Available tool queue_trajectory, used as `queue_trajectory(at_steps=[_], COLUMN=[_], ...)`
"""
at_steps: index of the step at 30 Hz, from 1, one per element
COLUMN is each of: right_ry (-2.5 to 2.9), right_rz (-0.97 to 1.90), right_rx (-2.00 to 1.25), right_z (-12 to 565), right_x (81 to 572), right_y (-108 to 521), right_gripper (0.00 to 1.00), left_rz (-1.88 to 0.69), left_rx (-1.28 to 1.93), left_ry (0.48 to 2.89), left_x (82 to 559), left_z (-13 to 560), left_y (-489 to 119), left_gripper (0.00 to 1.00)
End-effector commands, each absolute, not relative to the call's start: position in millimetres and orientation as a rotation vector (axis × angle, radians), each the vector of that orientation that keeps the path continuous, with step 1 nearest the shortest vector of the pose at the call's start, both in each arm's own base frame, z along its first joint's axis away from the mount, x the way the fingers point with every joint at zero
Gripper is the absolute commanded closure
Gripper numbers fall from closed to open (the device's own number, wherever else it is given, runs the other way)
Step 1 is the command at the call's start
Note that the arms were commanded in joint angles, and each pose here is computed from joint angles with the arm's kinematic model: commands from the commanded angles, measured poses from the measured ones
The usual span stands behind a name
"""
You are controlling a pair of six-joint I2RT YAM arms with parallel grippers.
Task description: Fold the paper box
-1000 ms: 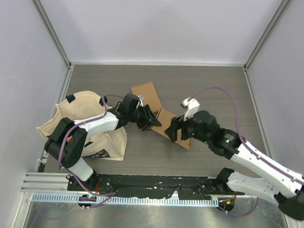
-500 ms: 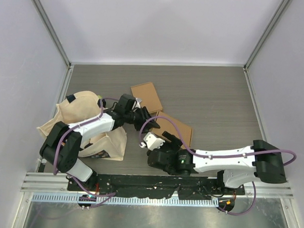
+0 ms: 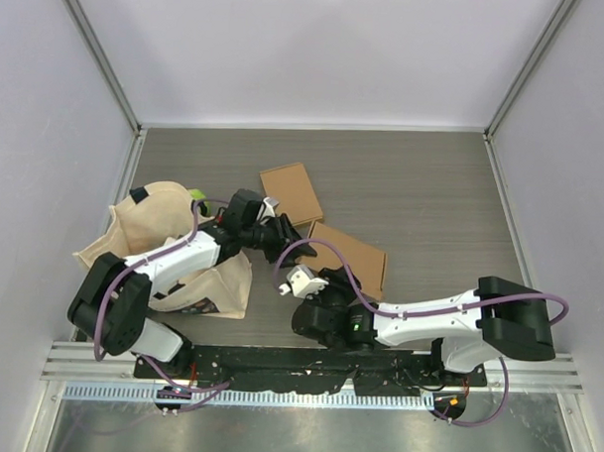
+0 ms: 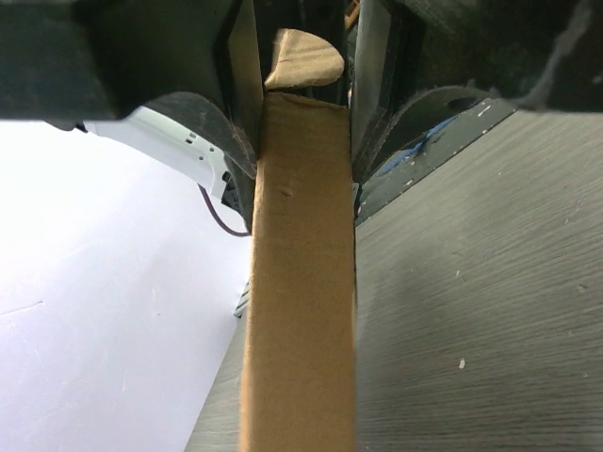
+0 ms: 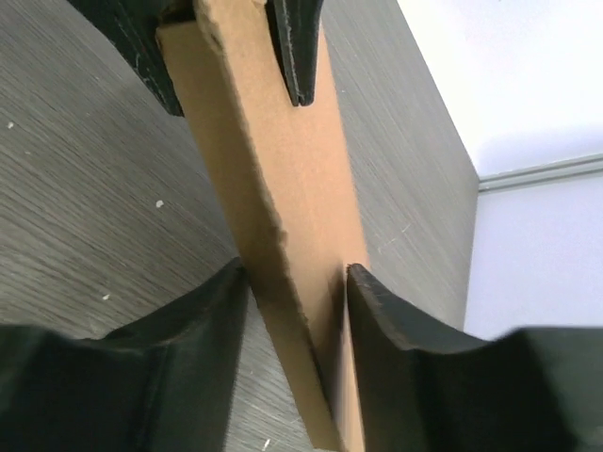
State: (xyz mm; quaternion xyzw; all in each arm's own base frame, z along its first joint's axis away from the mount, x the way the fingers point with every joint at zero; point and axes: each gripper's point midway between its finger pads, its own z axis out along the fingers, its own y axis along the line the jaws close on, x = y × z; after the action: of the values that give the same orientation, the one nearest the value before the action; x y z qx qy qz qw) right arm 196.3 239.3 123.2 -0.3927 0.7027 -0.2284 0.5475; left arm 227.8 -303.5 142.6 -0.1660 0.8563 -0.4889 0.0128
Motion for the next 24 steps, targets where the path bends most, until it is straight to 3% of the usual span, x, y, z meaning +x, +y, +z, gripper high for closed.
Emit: queue_trajectory(at_steps=[1,6,9,11,17,20,24], right_ry=[1.669,1.770,1.879,1.961,2.120,2.203,2.276], right_rz=[-0.420,-0.268,-0.116,0.026,0.342,0.317,0.355], right_rx=[-0.820,-0.846,-0.872,-0.934,-0.946,-1.009,-1.063], right_z=[143,150,153,149,157,142,130], right_x=[195,190,187,179,186,191,190], right_y=[244,237,234,239,239,234,238], right_gripper=[0.60,0.70,0.72,0.73,0.73,0.73,0.74], left_rz=[-1.541,-1.366,-1.227,-1.150,-1.037,-0.979,-0.926], left_rx=[-0.449,-0.266,-0.157,-0.130,0.150,0.274,0.408], left_ry=[2.574,2.438,2.308,2.231,2.062,2.039,2.055], left_x=[231,242,252,260,260,260,255], left_z=[165,180,200,211,245,243,236], left_y=[-299,-282,-266,-256,-252,-258,-277], left_gripper=[0.57,0.34,0.28,0.29,0.45,0.51,0.50])
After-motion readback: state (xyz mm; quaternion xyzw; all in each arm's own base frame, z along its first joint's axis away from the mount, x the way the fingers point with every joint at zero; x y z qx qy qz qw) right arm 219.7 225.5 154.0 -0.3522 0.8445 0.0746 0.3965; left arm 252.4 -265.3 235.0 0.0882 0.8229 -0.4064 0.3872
